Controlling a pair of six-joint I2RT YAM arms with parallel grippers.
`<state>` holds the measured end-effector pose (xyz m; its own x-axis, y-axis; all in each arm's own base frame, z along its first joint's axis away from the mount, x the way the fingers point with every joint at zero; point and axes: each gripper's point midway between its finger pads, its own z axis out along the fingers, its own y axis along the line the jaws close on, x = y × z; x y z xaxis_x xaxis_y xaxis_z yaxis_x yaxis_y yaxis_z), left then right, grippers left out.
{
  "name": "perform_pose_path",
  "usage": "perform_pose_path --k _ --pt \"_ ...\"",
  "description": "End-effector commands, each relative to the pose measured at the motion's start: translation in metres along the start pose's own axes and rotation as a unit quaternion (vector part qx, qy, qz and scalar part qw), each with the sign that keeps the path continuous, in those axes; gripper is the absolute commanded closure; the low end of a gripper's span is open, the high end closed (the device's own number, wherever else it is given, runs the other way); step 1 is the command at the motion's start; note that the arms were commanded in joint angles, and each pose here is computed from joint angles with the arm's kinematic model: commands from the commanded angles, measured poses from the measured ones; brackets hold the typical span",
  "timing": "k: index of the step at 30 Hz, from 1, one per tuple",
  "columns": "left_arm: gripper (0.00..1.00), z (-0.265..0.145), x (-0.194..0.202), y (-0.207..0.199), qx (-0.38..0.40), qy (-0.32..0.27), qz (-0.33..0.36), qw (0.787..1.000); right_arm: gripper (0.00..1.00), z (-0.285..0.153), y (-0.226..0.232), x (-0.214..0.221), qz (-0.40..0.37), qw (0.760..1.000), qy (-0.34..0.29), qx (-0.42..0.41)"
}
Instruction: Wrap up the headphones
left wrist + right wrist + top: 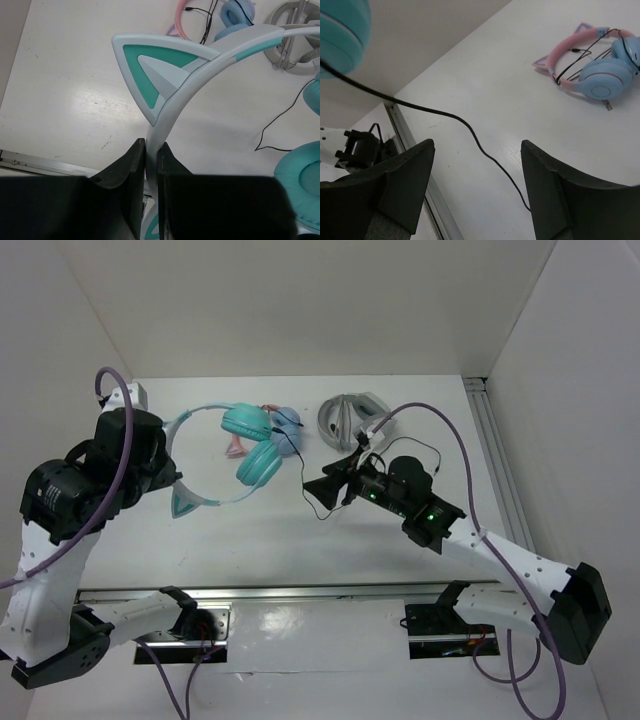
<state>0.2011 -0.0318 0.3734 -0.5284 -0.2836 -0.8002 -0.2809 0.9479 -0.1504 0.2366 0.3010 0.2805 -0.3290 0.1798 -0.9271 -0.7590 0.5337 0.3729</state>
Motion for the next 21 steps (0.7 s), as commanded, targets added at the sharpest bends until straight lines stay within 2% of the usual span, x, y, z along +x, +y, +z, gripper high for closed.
perform_pose_path --k 1,8,11,12,13,16,21 --pt "1.00 -0.018 -0.027 -0.014 0.056 -0.045 -0.044 0.996 0.23 0.015 -0.004 0.023 -0.015 0.999 0.029 -0.004" --pt "1.00 -0.020 -0.022 -0.022 0.075 -0.032 -0.052 0.995 0.23 0.031 -0.017 0.050 -0.017 1.000 0.021 -0.007" --pt "1.00 -0.022 -0.024 -0.022 0.078 -0.035 -0.054 0.995 0.39 0.038 -0.022 0.064 -0.015 0.999 0.031 -0.010" --pt "1.00 -0.023 -0.026 -0.017 0.070 -0.039 -0.054 0.995 0.53 0.038 -0.019 0.062 -0.016 0.999 0.028 -0.018" --pt "1.00 -0.024 -0.029 -0.017 0.066 -0.041 -0.059 0.995 0.58 0.038 -0.022 0.070 -0.014 0.999 0.035 -0.015" --pt "1.00 -0.028 -0.036 -0.013 0.060 -0.056 -0.068 0.994 0.62 0.033 -0.028 0.084 -0.006 0.999 0.043 -0.007" --pt "1.00 -0.030 -0.042 -0.012 0.060 -0.063 -0.068 0.994 0.62 0.012 -0.031 0.107 -0.001 0.999 0.051 0.008"
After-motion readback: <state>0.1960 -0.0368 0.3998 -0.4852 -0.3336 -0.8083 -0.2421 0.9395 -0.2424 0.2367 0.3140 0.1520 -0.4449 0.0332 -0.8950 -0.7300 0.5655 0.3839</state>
